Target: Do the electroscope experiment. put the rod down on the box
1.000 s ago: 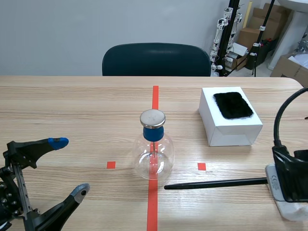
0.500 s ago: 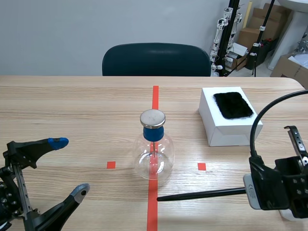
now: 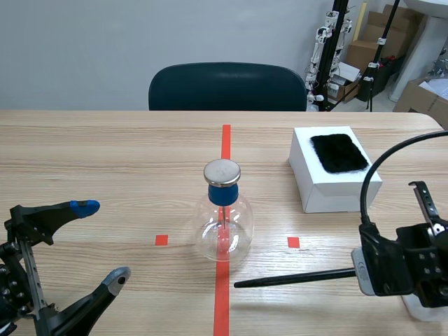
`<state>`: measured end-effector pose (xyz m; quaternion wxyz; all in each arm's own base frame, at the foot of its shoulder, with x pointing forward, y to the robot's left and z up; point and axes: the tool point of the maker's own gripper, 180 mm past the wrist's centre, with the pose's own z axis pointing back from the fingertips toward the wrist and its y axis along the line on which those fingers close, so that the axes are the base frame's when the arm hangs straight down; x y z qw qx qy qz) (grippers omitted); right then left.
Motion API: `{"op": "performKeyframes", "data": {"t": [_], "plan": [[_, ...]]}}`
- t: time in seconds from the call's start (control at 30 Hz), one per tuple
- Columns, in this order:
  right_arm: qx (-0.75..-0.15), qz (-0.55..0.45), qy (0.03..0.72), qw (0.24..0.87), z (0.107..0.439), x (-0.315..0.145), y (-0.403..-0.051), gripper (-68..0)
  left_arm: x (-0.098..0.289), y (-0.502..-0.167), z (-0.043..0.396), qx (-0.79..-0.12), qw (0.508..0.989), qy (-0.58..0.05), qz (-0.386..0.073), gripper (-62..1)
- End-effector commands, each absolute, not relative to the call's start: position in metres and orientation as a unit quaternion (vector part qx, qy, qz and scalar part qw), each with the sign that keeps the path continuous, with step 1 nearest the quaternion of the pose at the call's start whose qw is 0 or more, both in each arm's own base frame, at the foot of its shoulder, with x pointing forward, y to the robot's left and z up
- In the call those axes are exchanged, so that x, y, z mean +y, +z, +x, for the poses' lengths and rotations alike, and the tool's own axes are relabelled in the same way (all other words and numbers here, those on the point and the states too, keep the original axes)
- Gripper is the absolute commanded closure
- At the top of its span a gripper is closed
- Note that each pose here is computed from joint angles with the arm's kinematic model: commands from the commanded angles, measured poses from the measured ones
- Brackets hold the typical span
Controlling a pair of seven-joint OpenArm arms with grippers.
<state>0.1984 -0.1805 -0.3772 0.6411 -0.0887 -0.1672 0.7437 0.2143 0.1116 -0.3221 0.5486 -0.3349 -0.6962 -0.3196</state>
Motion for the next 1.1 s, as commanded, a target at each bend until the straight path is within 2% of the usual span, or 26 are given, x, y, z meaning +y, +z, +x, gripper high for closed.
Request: {"op": "performKeyframes", "data": {"t": [0.0,0.9,0.97,1.07], "plan": [[-0.169,-0.090,0.748,0.635,0.202,-0.179,-0.375,-0.5,0.115,-0.312,0.218,-0.708,0.535,-0.318,-0.334,-62.3],[-0.118,-0.085,0.734,0.663,0.182,-0.176,-0.408,-0.5,0.115,-0.312,0.218,-0.708,0.535,-0.318,-0.334,-62.3],[-0.119,-0.084,0.734,0.664,0.182,-0.175,-0.408,-2.1,0.115,-0.312,0.218,-0.708,0.535,-0.318,-0.334,-62.3],[-0.120,-0.092,0.732,0.665,0.187,-0.176,-0.407,-9.6,0.115,-0.312,0.218,-0.708,0.535,-0.318,-0.334,-62.3]]}}
